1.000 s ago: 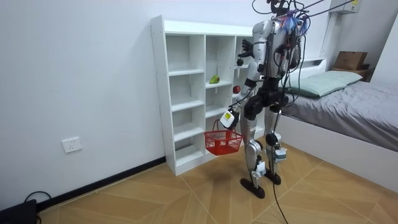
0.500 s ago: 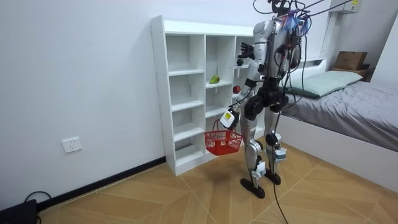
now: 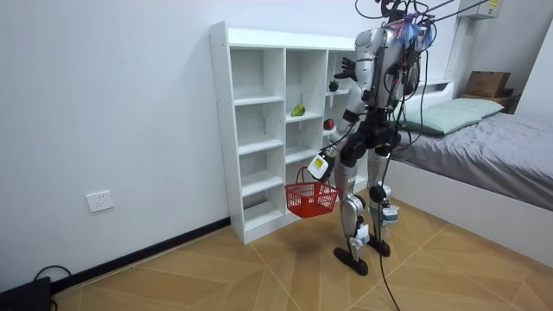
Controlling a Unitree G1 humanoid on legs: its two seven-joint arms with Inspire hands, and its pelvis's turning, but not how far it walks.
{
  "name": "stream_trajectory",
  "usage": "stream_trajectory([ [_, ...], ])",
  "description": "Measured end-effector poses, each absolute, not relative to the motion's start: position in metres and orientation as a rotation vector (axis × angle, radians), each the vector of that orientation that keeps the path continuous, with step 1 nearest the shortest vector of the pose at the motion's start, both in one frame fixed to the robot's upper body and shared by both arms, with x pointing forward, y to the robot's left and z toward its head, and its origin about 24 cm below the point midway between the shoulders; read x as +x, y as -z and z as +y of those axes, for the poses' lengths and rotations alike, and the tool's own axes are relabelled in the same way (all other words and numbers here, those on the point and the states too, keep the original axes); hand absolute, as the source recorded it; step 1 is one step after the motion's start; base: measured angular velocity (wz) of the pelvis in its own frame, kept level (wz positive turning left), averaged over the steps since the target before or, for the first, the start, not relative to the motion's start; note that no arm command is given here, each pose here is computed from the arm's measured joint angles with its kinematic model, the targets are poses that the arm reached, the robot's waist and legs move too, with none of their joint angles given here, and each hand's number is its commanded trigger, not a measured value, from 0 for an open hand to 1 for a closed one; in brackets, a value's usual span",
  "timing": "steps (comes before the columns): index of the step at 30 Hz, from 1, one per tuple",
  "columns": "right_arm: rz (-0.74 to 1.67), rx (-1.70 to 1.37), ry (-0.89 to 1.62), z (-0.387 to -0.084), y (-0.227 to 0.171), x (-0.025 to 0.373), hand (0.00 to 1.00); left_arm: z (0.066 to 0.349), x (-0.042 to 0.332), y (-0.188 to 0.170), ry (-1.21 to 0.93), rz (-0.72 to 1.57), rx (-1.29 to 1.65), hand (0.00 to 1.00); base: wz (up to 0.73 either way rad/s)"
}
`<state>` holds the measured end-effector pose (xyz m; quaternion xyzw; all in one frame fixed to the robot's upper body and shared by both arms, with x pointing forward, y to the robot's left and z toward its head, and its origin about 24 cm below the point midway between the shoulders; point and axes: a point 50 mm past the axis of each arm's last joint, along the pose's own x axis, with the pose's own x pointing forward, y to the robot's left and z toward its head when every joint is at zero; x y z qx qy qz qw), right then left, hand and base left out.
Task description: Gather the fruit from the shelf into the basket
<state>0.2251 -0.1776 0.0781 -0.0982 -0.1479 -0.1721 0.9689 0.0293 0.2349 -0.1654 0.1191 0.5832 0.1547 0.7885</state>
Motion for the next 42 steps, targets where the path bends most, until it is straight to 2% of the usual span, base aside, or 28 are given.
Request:
stream_trajectory([
  [12,-0.285,-0.257,0.411,-0.199,-0.076,0.226,0.0,0.242,0.029,0.163,-0.361,1.247,0.267,1.0,0.0],
  [29,-0.135,-0.32,0.28,-0.201,-0.053,0.24,0.0,0.242,0.033,0.162,-0.347,1.255,0.286,1.0,0.03],
  [42,-0.074,-0.346,0.283,-0.205,-0.042,0.247,0.0,0.243,0.03,0.162,-0.33,1.273,0.31,1.0,0.05],
])
